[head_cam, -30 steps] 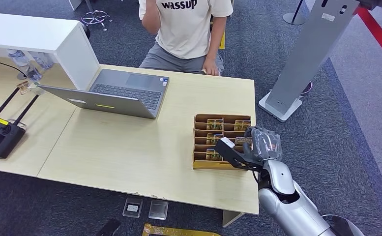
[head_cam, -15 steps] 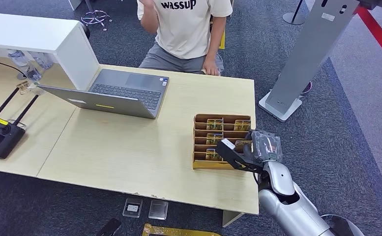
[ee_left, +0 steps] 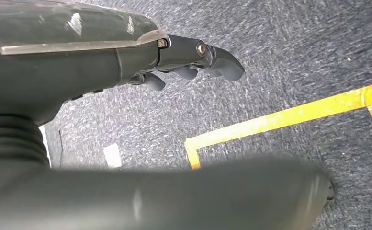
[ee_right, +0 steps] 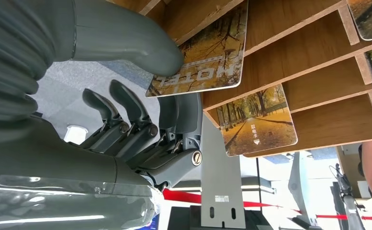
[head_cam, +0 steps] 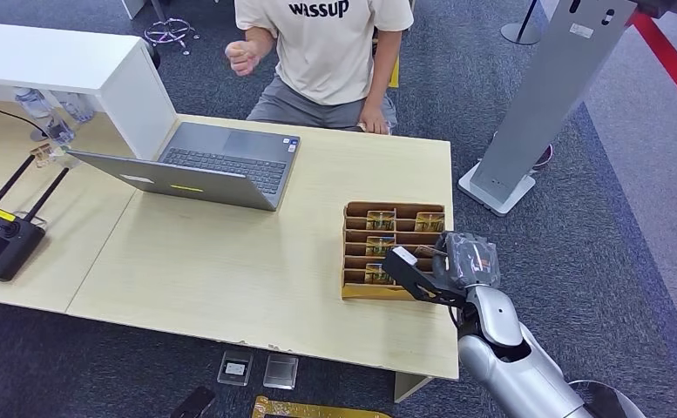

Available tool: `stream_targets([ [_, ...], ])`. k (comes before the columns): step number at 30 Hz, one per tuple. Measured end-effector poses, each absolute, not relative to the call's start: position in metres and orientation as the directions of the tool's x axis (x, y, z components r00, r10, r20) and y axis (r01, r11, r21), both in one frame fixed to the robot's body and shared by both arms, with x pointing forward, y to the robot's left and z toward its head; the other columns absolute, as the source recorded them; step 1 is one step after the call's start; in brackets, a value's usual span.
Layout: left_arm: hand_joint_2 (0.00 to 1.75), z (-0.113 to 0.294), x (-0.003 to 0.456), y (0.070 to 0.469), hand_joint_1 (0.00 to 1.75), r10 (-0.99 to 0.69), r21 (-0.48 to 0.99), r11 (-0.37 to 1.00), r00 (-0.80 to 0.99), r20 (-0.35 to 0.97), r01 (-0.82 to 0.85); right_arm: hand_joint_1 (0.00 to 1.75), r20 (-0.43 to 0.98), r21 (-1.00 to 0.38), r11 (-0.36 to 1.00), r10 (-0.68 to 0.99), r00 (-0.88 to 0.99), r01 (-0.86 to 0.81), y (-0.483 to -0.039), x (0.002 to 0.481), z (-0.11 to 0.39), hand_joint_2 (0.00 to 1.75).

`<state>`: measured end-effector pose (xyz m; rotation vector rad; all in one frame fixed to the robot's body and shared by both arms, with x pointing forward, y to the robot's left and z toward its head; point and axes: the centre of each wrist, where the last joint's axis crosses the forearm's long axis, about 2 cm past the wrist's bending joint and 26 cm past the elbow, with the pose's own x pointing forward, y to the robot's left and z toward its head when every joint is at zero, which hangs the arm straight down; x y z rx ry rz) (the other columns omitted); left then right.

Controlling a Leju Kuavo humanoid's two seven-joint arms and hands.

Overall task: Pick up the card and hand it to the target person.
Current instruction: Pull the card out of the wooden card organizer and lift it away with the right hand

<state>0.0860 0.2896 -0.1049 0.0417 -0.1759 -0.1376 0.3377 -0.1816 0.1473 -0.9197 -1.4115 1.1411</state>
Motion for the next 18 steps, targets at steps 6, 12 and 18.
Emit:
stream_targets([
  [6,1.75,-0.105,0.086,0.29,0.0,-0.14,0.044,0.99,0.975,0.173,0.134,1.66,0.256,-0.967,0.252,0.955,-0.148,-0.046,-0.181,0.338,0.148,1.75],
  [12,1.75,-0.105,0.085,0.291,0.0,-0.13,0.045,0.991,0.977,0.17,0.124,1.66,0.275,-0.961,0.274,0.949,-0.152,-0.027,-0.181,0.338,0.158,1.75],
  [18,1.75,-0.106,0.083,0.292,0.0,-0.123,0.046,0.992,0.978,0.17,0.117,1.66,0.314,-0.944,0.326,0.935,-0.163,0.05,-0.183,0.343,0.192,1.75],
])
